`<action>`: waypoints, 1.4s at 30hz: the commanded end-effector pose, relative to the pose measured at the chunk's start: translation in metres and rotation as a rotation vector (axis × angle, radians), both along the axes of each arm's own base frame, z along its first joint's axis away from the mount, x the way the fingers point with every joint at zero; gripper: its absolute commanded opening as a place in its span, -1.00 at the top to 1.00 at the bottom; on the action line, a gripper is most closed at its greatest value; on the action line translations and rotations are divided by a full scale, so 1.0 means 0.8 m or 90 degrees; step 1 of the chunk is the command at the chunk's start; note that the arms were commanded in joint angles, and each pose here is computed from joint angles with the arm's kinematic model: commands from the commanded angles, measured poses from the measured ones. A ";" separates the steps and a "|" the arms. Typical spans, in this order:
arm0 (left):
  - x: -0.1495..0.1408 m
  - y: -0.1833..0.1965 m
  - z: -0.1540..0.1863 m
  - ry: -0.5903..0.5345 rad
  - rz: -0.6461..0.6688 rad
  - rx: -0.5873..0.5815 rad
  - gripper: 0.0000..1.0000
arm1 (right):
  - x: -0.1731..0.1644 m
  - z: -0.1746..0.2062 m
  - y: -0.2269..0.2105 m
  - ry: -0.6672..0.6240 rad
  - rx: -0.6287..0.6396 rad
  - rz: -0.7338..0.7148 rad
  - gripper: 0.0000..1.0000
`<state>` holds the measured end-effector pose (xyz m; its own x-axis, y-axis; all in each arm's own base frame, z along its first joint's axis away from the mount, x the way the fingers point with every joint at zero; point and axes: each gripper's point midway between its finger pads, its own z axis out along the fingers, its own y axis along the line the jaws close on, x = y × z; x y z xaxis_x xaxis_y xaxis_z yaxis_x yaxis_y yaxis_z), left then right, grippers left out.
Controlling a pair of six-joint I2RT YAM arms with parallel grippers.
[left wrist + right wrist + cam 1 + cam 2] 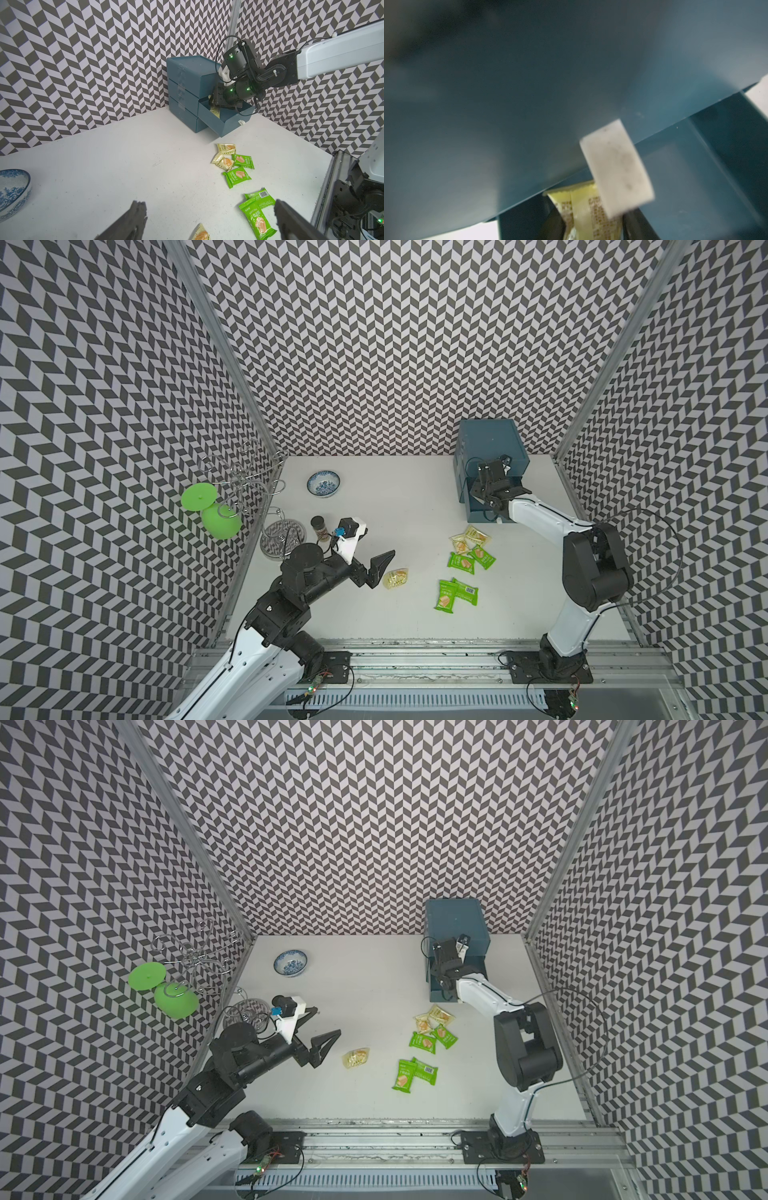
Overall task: Place the cookies into the drawer by color
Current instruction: Place the cookie in the drawer, then pick up the cookie at the center of the board.
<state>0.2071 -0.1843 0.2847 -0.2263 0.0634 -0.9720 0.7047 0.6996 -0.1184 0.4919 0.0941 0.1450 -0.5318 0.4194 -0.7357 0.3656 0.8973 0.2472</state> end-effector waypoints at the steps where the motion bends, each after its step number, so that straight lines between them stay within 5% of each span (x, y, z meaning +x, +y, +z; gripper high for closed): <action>1: 0.001 0.001 0.004 -0.011 0.001 -0.005 -0.99 | 0.011 0.011 0.003 -0.022 0.011 0.006 0.03; 7: 0.000 0.001 0.004 -0.012 0.001 -0.006 -0.99 | 0.008 0.029 0.003 -0.028 0.014 0.012 -0.03; 16: 0.002 0.003 0.005 -0.012 0.008 -0.006 -0.99 | -0.030 0.123 0.015 -0.108 0.081 0.061 -0.07; 25: 0.012 0.022 0.007 -0.016 0.074 -0.003 -0.99 | -0.153 0.187 0.116 -0.205 0.185 0.329 -0.06; 33: 0.018 0.040 0.011 -0.023 0.123 -0.005 -0.99 | -0.256 0.110 0.220 -0.092 0.192 0.486 -0.05; 42: 0.019 0.037 0.007 -0.017 0.118 -0.001 -0.99 | -0.311 0.004 0.271 0.042 0.136 0.576 -0.04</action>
<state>0.2209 -0.1565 0.2945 -0.1936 0.0179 -0.9809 0.5795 0.8088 -0.0996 0.2504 0.2998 0.1627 -0.7518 -0.0160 -0.6592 -0.4081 0.7965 0.4462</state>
